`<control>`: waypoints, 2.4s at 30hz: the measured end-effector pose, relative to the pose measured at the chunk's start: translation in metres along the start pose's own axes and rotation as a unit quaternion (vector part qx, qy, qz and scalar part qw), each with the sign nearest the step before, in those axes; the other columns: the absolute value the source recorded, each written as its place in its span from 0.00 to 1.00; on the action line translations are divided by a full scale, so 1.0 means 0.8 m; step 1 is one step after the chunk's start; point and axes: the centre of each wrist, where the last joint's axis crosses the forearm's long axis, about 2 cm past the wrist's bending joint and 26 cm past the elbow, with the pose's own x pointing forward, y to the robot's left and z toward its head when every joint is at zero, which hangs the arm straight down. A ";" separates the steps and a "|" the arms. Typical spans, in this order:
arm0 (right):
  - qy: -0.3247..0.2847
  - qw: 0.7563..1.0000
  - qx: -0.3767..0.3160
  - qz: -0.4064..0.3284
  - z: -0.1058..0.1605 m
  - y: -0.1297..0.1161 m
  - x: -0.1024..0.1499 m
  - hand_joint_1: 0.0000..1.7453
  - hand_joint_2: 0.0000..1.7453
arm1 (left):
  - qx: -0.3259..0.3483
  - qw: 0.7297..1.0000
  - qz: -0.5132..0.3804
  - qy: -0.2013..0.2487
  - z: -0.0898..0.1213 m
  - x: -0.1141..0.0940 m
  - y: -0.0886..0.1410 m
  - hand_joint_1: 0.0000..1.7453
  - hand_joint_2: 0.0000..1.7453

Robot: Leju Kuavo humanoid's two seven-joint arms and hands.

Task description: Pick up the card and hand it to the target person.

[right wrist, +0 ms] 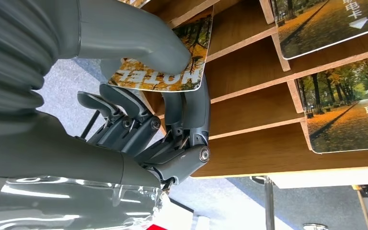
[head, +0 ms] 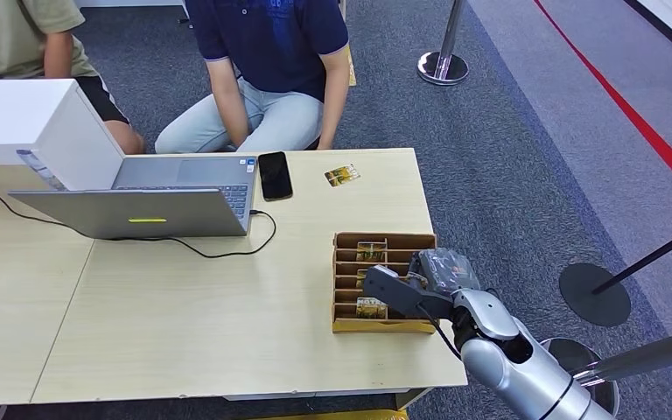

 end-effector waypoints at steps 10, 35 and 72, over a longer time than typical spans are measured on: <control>0.000 1.000 0.000 0.001 0.000 0.000 -0.001 1.00 1.00 | -0.001 1.000 0.001 0.000 0.000 0.000 0.000 0.00 0.50; -0.143 0.945 -0.282 -0.089 0.025 -0.061 0.019 1.00 1.00 | -0.005 1.000 0.006 -0.015 -0.001 0.000 0.002 0.00 1.00; -0.150 0.937 -0.315 -0.022 -0.096 -0.091 0.047 0.00 1.00 | -0.029 0.998 -0.051 -0.033 -0.007 0.012 0.015 0.00 0.75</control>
